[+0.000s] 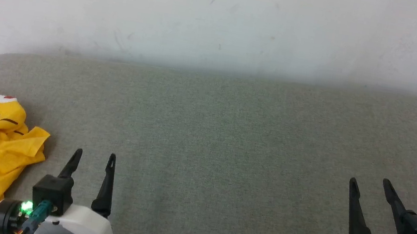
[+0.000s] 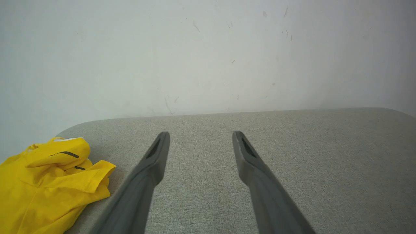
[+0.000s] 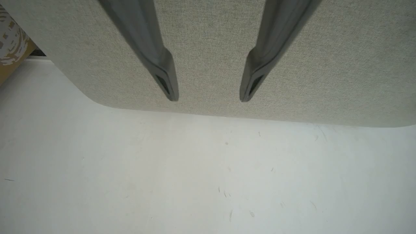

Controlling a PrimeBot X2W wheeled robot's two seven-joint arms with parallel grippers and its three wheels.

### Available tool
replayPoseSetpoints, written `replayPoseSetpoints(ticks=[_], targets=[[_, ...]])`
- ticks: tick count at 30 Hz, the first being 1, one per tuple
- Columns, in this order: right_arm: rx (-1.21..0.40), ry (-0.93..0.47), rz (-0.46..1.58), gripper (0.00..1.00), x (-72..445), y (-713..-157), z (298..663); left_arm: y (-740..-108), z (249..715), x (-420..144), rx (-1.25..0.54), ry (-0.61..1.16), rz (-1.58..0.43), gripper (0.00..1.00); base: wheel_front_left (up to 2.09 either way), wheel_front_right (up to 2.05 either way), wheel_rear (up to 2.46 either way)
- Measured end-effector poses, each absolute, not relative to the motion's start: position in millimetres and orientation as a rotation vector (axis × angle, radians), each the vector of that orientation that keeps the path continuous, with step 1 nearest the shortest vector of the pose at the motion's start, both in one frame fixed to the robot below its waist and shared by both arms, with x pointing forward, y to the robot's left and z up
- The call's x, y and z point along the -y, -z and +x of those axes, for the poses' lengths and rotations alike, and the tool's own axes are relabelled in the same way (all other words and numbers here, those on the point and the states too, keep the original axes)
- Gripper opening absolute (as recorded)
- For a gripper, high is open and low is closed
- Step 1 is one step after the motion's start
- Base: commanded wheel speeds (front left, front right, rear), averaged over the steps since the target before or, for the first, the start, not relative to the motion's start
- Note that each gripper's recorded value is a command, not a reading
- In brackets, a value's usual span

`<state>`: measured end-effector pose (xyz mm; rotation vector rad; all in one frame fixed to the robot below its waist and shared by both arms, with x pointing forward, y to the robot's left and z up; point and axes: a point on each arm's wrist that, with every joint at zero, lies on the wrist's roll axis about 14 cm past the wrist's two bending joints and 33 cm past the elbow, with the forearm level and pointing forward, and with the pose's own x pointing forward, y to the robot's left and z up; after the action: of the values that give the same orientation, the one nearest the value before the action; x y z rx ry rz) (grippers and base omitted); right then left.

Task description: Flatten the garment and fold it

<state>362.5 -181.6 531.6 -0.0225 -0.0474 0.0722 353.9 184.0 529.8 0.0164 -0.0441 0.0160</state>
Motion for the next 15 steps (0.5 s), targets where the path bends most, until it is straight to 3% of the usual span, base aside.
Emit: replayPoseSetpoints(ticks=[15], targets=[[0.076,-0.145,-0.016,1.0,157,-535,371,-526,334,-207,0.051,-0.092,0.001,1.0,0.0,0.0,0.0]])
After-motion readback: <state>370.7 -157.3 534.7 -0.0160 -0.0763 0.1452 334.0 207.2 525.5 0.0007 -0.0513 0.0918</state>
